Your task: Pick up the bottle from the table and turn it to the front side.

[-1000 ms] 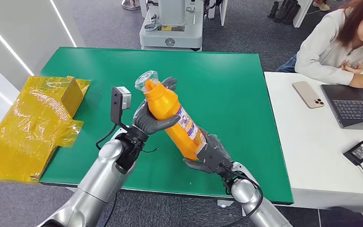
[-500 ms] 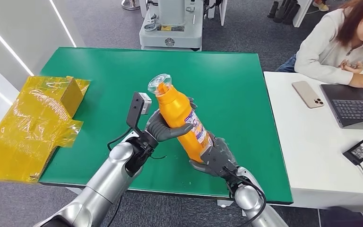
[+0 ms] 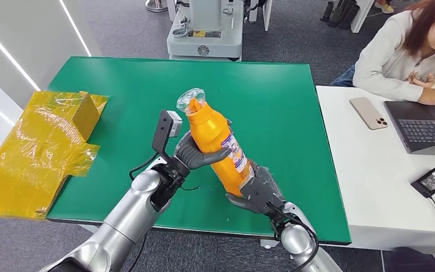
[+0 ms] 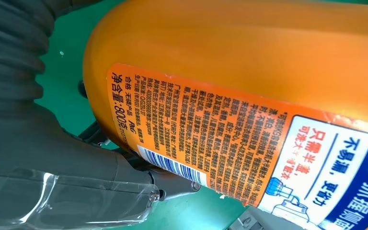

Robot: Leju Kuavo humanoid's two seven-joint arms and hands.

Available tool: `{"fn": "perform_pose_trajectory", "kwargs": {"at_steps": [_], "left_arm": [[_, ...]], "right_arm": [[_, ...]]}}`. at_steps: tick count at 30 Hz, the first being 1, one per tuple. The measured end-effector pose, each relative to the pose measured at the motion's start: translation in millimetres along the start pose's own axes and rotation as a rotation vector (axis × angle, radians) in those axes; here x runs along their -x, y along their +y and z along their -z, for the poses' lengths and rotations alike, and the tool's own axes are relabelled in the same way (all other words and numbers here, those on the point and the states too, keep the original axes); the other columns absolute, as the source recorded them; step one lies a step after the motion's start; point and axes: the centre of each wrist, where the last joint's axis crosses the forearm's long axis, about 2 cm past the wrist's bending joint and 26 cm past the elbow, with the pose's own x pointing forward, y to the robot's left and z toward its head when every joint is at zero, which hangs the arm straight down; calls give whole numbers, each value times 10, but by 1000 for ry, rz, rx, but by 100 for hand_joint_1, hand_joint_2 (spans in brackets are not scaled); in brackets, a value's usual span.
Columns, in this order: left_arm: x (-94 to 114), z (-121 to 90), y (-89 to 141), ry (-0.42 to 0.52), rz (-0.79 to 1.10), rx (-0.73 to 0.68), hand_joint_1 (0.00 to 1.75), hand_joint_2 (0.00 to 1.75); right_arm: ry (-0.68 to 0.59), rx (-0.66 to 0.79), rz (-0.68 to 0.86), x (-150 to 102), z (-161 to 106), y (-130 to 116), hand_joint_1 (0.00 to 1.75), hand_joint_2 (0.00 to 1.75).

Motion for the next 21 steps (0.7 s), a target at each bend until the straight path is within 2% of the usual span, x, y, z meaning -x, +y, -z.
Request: {"fn": "perform_pose_trajectory", "kwargs": {"at_steps": [21], "left_arm": [[0, 1, -2, 0, 0, 0, 175, 175]], "right_arm": [[0, 1, 2, -2, 0, 5, 175, 175]]}}
